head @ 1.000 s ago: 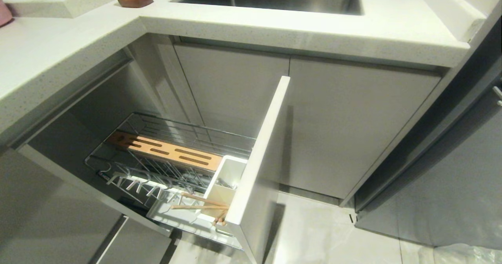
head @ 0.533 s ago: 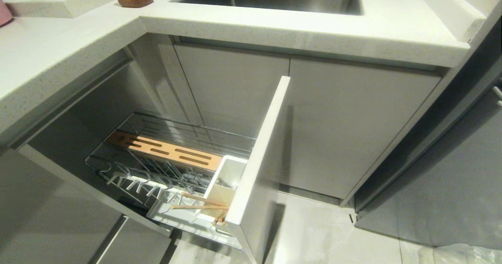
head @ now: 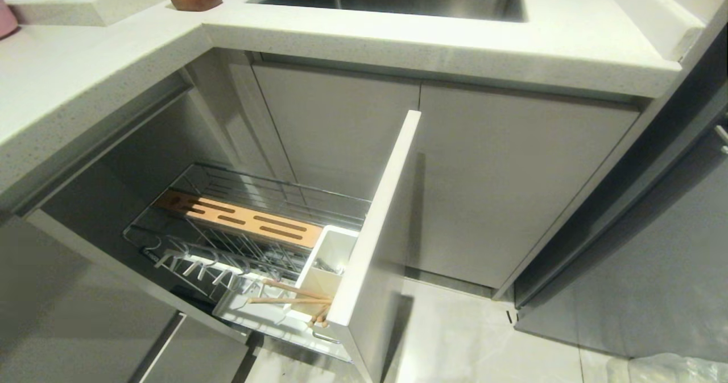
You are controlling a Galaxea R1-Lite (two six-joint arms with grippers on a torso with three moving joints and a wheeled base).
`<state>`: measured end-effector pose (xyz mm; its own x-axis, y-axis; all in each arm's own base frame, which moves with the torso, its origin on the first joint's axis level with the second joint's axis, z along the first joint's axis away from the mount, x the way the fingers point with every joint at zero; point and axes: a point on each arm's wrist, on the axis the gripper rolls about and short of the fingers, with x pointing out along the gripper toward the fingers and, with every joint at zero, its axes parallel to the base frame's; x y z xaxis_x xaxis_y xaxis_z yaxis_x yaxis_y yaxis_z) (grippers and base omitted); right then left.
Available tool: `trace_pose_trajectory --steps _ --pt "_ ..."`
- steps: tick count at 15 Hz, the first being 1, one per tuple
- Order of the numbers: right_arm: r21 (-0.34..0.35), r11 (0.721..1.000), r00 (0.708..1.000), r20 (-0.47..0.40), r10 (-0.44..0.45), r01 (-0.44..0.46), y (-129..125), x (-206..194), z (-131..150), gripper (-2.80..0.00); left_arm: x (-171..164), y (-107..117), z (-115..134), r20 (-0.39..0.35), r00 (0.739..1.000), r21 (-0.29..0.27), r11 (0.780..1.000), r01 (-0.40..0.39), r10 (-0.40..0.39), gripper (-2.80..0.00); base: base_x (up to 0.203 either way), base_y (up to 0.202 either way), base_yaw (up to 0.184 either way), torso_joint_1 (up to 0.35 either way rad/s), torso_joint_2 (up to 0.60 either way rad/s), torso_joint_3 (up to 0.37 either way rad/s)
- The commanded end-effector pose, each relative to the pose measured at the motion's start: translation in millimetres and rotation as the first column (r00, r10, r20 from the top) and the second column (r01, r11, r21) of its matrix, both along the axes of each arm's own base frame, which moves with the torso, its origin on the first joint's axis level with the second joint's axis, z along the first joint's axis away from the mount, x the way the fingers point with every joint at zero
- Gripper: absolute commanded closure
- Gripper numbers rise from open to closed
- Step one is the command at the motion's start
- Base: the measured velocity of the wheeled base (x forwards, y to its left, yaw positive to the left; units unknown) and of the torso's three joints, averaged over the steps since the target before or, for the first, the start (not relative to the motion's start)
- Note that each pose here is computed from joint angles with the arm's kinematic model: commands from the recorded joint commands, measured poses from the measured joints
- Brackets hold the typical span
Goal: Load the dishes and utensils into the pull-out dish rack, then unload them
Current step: Pick up the spoon and place it in the cupboard
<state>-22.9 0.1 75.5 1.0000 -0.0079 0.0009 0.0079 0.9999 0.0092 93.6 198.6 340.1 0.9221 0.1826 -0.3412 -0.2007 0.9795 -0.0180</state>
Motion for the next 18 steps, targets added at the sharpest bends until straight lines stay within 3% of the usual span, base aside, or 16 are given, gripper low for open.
trace_pose_trajectory --steps 1,6,7,18 --pt "0.000 1.000 1.000 -0.001 0.000 0.000 0.0 0.1 0.0 0.00 0.3 0.4 -0.9 0.000 1.000 -0.006 1.000 0.005 -0.005 -2.80 0.000 0.000 0.000 0.000 0.00 0.000" --pt "0.000 1.000 1.000 -0.001 0.000 0.000 0.0 0.1 0.0 0.00 0.3 0.3 -0.7 0.001 1.000 -0.004 1.000 0.005 -0.005 -2.80 0.000 0.000 0.000 0.000 0.00 0.000" --pt "0.000 1.000 1.000 -0.001 0.000 0.000 0.0 0.1 0.0 0.00 0.3 0.3 -0.5 0.001 1.000 -0.004 1.000 0.005 -0.005 0.00 0.000 0.000 0.000 0.000 0.00 0.000" --pt "0.000 1.000 1.000 -0.001 0.000 0.000 0.0 0.1 0.0 0.00 -0.2 -1.0 1.9 0.006 1.000 0.002 1.000 0.005 -0.005 0.00 0.000 0.000 0.000 0.000 0.00 0.000"
